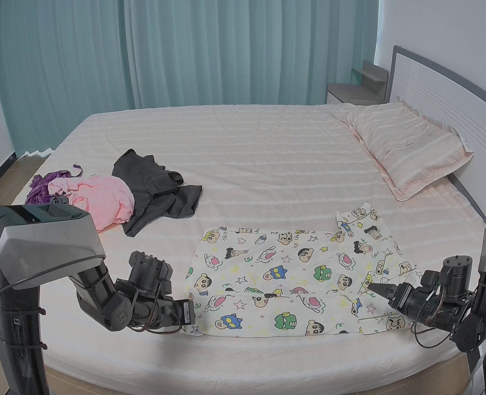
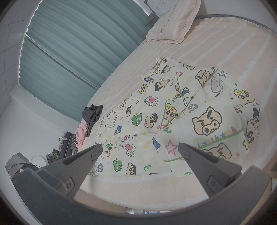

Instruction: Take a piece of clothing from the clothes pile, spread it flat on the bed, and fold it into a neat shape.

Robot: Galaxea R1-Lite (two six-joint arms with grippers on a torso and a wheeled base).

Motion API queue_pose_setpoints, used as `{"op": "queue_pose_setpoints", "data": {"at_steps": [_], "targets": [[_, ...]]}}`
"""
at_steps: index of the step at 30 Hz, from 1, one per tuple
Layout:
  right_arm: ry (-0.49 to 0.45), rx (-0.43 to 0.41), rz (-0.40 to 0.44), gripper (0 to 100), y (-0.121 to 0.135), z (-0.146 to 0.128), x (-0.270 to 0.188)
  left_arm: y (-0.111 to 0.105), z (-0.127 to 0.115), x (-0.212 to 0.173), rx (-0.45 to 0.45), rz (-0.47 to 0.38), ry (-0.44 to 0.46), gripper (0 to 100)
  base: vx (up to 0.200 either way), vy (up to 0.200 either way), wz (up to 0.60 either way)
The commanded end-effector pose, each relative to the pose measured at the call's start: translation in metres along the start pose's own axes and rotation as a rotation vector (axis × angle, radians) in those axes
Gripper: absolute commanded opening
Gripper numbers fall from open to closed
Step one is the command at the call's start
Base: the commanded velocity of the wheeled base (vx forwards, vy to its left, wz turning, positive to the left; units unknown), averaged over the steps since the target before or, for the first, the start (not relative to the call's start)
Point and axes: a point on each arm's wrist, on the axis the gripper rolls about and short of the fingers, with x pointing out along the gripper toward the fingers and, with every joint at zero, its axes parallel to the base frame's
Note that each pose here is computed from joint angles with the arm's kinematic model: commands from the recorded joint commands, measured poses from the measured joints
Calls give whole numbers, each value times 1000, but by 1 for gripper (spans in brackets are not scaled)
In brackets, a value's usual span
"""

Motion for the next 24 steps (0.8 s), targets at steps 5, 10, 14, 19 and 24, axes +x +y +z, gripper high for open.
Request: {"op": "queue_pose_setpoints", "data": {"at_steps": [5,10,14,19,24], "targets": [[13,3,-11,100,-2,-3,-3,3,-9,-10,-4,38,11,0,0,0,0],[14,3,-12,100,-2,-3,-2,2,-10,-9,-5,38,13,0,0,0,0],[13,4,-12,100,-2,-3,-2,1,-10,-9,-2,37,10,100,0,0,0],[9,2,-12,100,-2,-2,-3,2,-3,-13,-11,30,-17,100,0,0,0],[4,1,-20,100,-2,-3,-3,-5,31,-28,-84,-19,-150,100,0,0,0]]}}
